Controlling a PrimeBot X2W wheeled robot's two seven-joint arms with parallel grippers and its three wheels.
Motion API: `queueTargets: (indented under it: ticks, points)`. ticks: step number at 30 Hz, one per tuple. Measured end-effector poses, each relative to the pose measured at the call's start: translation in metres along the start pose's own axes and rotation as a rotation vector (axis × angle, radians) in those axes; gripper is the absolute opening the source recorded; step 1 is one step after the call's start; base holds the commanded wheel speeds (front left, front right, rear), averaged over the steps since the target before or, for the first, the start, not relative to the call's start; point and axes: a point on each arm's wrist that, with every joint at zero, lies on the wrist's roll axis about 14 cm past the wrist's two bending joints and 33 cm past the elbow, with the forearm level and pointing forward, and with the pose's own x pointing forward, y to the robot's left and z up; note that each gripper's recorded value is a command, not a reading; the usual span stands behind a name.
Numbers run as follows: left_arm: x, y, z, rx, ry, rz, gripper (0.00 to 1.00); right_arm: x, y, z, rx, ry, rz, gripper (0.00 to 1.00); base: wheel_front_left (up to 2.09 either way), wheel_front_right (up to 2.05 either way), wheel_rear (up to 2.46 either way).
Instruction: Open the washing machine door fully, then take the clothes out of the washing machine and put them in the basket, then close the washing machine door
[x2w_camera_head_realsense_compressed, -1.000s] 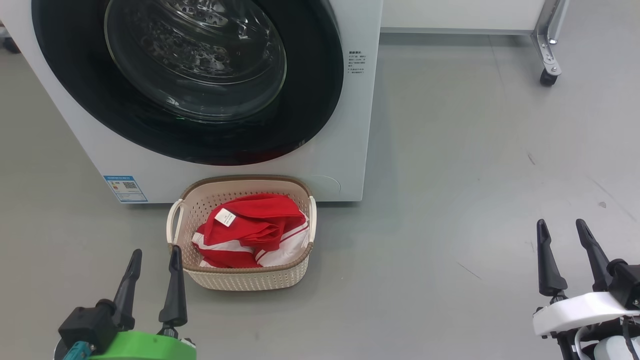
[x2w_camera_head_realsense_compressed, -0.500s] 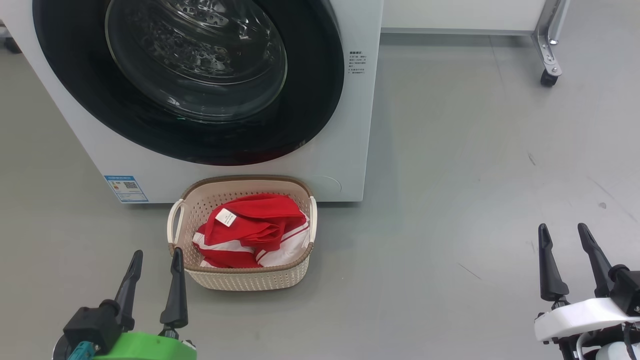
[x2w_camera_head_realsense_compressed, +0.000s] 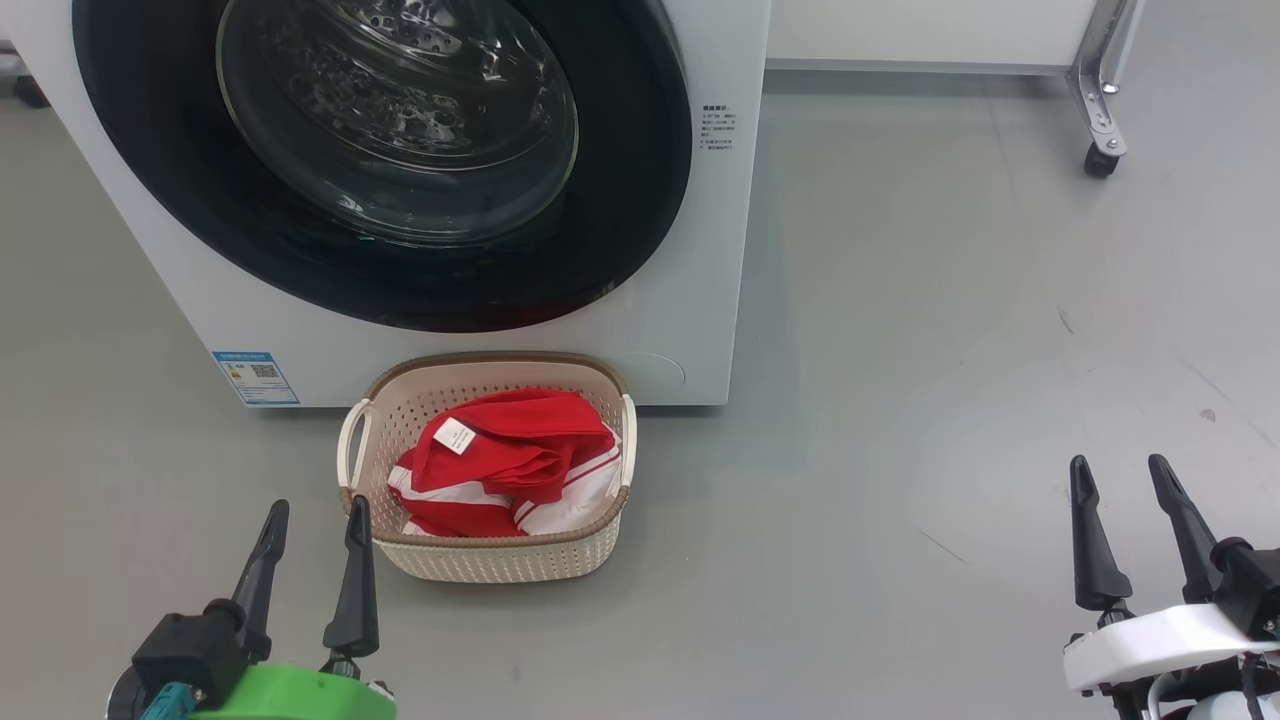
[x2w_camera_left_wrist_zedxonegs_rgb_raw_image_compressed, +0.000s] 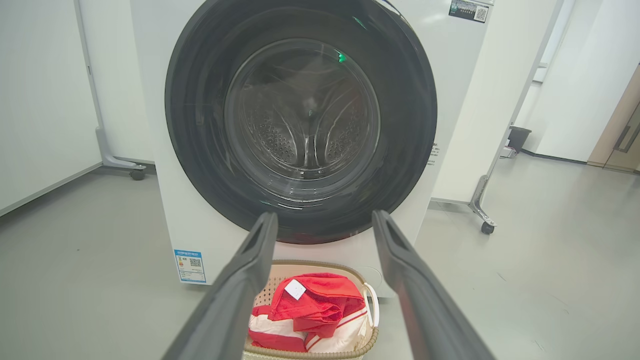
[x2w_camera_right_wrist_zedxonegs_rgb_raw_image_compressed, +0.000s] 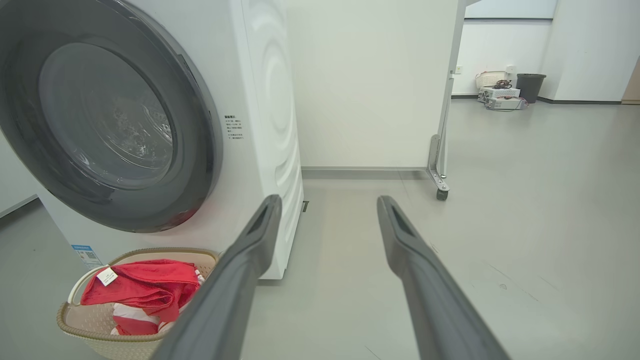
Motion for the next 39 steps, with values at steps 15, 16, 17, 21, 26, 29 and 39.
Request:
queueTargets:
  ticks: [15,16,17,21,26,29,39]
  points:
    - [-0.0004,0.0000,0.0020,-0.016,-0.007,0.002,1.00,-0.0008,0.0003,0.0021,0.004,-0.010,0.001,1.00,0.00,0.00,0.00]
    - [-0.0004,0.0002,0.0022,-0.016,-0.008,0.003,1.00,-0.0008,0.0002,0.0021,0.001,-0.010,0.001,1.00,0.00,0.00,0.00]
    - [-0.0004,0.0004,0.0023,-0.016,-0.008,0.004,1.00,-0.0008,0.0002,0.0022,0.001,-0.010,0.001,1.00,0.00,0.00,0.00]
    - [-0.0007,0.0015,0.0023,-0.015,-0.008,0.007,1.00,-0.0005,-0.0006,0.0024,-0.006,-0.011,0.001,1.00,0.00,0.00,0.00]
    - [-0.0013,0.0024,0.0016,-0.016,-0.006,0.010,1.00,-0.0002,-0.0012,0.0023,-0.001,-0.012,-0.001,1.00,0.00,0.00,0.00]
    - [-0.0016,0.0027,0.0015,-0.017,-0.006,0.011,1.00,0.0001,-0.0012,0.0023,0.000,-0.012,0.000,1.00,0.00,0.00,0.00]
    - [-0.0030,0.0035,-0.0017,-0.020,0.004,0.016,0.00,-0.0006,0.0003,-0.0019,0.007,-0.001,0.002,0.00,0.00,0.00,0.00]
